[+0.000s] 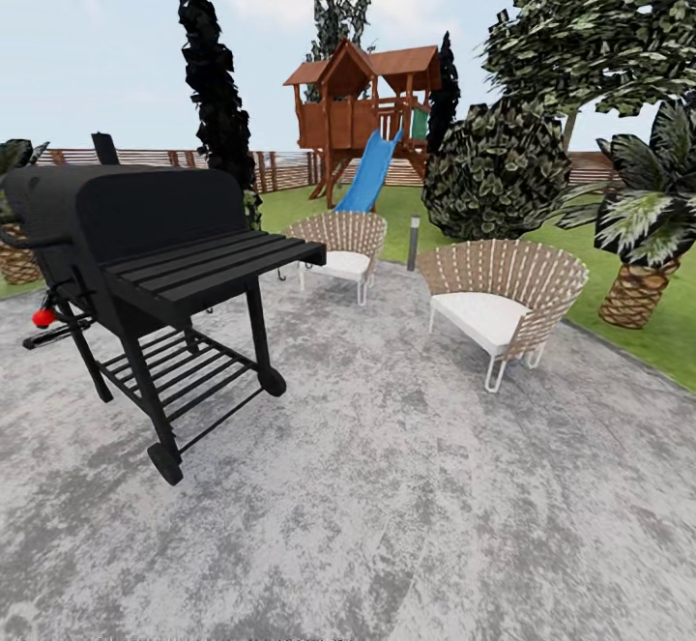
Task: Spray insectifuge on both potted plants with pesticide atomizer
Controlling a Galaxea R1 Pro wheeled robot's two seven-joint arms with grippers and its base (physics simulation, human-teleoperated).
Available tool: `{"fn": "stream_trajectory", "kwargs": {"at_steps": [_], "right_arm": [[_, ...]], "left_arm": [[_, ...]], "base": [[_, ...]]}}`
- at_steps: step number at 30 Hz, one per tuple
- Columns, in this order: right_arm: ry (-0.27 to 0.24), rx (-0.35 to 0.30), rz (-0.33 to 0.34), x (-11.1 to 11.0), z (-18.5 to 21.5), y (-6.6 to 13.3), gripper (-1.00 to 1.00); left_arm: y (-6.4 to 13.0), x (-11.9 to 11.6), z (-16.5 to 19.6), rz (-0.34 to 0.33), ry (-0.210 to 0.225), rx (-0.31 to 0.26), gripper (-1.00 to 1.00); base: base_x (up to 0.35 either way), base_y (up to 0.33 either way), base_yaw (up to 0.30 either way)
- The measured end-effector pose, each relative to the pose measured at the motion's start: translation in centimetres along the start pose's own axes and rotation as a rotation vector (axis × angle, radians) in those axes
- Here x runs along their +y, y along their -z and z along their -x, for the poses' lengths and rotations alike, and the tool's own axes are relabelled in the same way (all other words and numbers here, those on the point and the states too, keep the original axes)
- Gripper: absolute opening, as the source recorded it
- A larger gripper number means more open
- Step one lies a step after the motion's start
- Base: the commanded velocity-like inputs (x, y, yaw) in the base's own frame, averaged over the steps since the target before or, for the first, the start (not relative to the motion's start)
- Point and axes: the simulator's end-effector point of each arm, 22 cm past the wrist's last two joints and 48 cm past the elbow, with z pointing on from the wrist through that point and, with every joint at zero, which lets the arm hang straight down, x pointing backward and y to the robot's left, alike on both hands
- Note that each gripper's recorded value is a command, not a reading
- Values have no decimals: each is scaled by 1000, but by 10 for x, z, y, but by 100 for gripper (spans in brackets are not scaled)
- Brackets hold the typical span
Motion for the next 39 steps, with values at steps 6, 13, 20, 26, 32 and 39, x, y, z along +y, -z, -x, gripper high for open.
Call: {"fn": "stream_trajectory", "kwargs": {"at_steps": [6, 13, 20, 26, 32, 39], "right_arm": [[0, 4, 0, 0, -6, -10, 100], [0, 8, 0, 0, -12, -22, 100], [0, 13, 0, 0, -19, -34, 100], [1, 17, 0, 0, -26, -44, 100], [1, 21, 0, 0, -32, -54, 100], [1, 26, 0, 0, -40, -67, 100]], "left_arm": [[-10, 0, -7, 0, -1, 5, 100], [-21, 0, -14, 0, -1, 9, 100], [-33, 1, -22, 0, -2, 14, 100], [-43, 1, -28, 0, -3, 18, 100], [-54, 1, -35, 0, -4, 22, 100], [-66, 1, -43, 0, -4, 26, 100]], "base": [[0, 0, 260], [0, 0, 260], [0, 0, 260], [0, 0, 260], [0, 0, 260], [0, 0, 260]]}}
